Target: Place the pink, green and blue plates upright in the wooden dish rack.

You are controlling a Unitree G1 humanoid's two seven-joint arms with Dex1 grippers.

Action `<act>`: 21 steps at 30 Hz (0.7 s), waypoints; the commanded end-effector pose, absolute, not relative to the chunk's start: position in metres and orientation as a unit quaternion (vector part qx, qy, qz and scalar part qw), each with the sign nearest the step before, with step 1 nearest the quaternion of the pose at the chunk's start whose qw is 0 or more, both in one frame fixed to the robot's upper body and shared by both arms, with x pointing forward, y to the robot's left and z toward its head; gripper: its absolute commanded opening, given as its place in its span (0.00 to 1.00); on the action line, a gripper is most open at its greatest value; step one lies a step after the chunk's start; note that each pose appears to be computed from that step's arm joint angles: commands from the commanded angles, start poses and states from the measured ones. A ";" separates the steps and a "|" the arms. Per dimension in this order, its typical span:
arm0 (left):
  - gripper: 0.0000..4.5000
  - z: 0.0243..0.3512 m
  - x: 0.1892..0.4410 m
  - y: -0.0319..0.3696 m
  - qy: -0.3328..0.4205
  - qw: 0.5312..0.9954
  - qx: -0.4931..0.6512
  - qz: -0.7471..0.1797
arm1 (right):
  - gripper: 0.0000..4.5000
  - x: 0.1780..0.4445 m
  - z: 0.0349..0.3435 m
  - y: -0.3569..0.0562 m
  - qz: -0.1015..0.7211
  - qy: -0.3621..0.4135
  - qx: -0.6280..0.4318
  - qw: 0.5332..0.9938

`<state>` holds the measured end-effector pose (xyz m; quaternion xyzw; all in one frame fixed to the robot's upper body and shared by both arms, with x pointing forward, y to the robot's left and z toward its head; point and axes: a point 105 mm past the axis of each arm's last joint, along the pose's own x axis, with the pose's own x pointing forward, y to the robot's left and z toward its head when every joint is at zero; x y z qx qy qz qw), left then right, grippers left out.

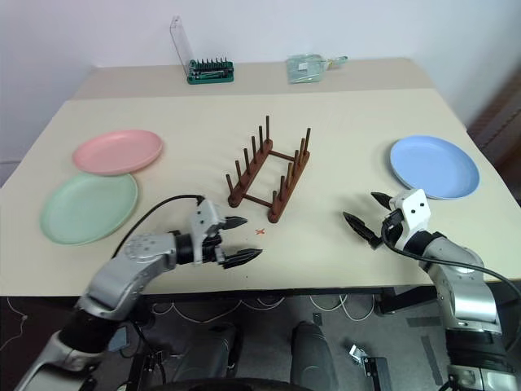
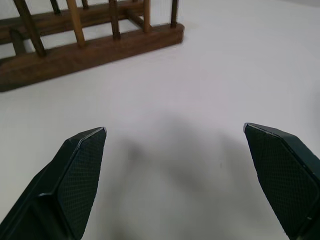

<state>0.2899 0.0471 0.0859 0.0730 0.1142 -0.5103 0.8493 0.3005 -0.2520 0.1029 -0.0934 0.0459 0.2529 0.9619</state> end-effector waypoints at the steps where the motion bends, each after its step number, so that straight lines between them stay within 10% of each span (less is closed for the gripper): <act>1: 0.99 0.084 0.298 0.037 0.121 0.864 0.065 -0.484 | 1.00 0.302 0.123 -0.249 0.245 0.005 -0.101 0.964; 21: 0.99 0.084 0.362 0.061 0.080 0.955 0.084 -0.273 | 1.00 0.310 0.144 -0.229 0.250 -0.008 -0.107 0.962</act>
